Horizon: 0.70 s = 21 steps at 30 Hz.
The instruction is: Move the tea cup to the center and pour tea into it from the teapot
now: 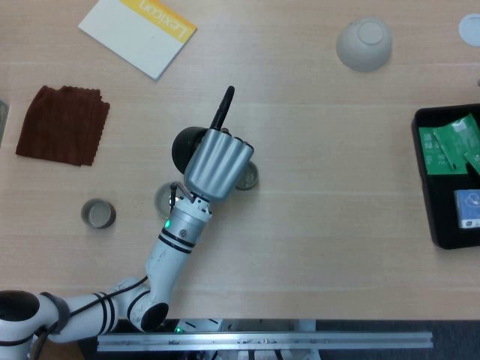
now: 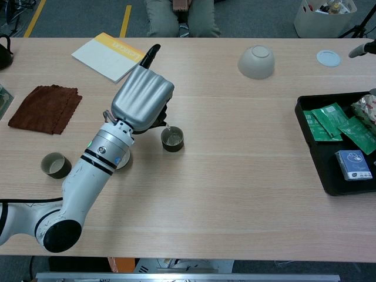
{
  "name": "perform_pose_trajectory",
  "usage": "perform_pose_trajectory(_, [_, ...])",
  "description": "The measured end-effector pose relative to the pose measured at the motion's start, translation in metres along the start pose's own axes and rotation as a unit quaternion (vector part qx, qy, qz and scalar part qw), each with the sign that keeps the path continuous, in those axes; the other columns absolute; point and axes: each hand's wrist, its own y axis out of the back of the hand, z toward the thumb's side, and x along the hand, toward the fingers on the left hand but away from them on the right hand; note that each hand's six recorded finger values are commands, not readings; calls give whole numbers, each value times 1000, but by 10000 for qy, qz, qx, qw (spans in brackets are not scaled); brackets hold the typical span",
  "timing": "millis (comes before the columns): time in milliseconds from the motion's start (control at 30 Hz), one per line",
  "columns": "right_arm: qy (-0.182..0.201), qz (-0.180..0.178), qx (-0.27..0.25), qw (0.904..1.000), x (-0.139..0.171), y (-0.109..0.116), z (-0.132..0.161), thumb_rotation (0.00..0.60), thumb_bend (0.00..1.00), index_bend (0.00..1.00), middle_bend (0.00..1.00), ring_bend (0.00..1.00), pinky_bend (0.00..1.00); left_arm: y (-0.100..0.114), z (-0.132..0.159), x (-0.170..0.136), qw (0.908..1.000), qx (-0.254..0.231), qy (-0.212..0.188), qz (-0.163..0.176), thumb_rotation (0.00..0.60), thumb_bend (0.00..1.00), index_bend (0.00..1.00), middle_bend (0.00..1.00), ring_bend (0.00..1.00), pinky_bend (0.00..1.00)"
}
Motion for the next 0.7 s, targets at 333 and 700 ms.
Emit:
perform_pose_trajectory(333, [-7, -13, -9, 10000, 0, 1, 0, 600, 282, 153, 161, 35, 94, 0, 0, 0, 10000, -19, 10, -10, 600, 184, 939, 1000, 835, 29])
perform_pose_trajectory(700, [-5, 18, -42, 10000, 0, -1, 0, 600, 282, 153, 161, 35, 94, 0, 0, 0, 9993, -363, 78, -91, 600, 184, 938, 1000, 835, 29])
